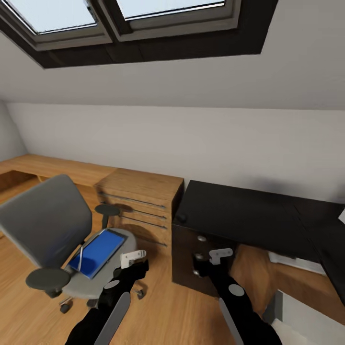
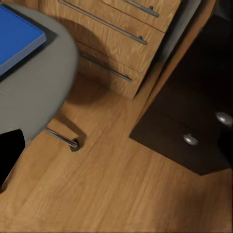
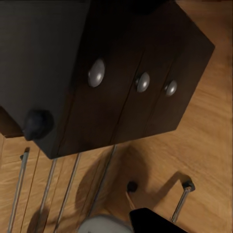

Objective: In the bedroom, organize the workspace by keeping the computer under the desk, ensuring the monitor is on the desk, placing the keyboard on the desk next to the monitor, placing the mouse on the desk next to the keyboard, moving the folder from the swivel chair onto the desk next to the mouse, stacking the notebook on top of the folder with the pen on top of the notebook, and positioning the swivel chair next to the desk.

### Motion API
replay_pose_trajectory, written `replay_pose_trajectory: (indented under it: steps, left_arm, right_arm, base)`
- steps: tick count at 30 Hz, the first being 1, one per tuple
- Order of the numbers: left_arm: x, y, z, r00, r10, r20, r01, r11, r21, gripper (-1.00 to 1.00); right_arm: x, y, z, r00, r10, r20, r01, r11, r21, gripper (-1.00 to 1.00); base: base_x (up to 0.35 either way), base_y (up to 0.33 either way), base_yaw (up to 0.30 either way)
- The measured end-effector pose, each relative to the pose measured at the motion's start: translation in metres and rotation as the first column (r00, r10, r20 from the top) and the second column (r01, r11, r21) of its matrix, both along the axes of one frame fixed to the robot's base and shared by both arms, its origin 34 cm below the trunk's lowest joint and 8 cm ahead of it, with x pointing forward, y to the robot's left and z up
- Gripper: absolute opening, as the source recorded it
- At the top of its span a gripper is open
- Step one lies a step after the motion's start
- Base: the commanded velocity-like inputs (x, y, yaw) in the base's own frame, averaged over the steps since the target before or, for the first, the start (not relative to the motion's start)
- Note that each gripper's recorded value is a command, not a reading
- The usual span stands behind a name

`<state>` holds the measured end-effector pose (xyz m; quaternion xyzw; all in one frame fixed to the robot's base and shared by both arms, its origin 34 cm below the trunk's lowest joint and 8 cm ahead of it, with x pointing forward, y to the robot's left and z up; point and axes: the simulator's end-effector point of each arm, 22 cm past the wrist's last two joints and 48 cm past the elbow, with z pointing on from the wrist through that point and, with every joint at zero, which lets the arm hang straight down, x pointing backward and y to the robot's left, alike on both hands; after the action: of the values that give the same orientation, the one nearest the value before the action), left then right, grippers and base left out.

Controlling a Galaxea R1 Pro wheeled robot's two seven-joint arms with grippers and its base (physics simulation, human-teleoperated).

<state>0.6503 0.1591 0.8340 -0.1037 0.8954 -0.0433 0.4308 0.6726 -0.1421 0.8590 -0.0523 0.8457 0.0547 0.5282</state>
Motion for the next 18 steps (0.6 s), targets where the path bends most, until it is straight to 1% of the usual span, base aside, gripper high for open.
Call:
replay_pose_trajectory:
  steps: [18]
  left_arm:
    - [-0.004,0.001,0.015,1.000,0.001,-0.018,-0.001,1.000,0.000,1.00]
  right_arm:
    - [-0.003,0.001,0.015,1.000,0.000,-0.018,0.000,1.000,0.001,1.00]
  base:
    - [-0.342,0.000,-0.071]
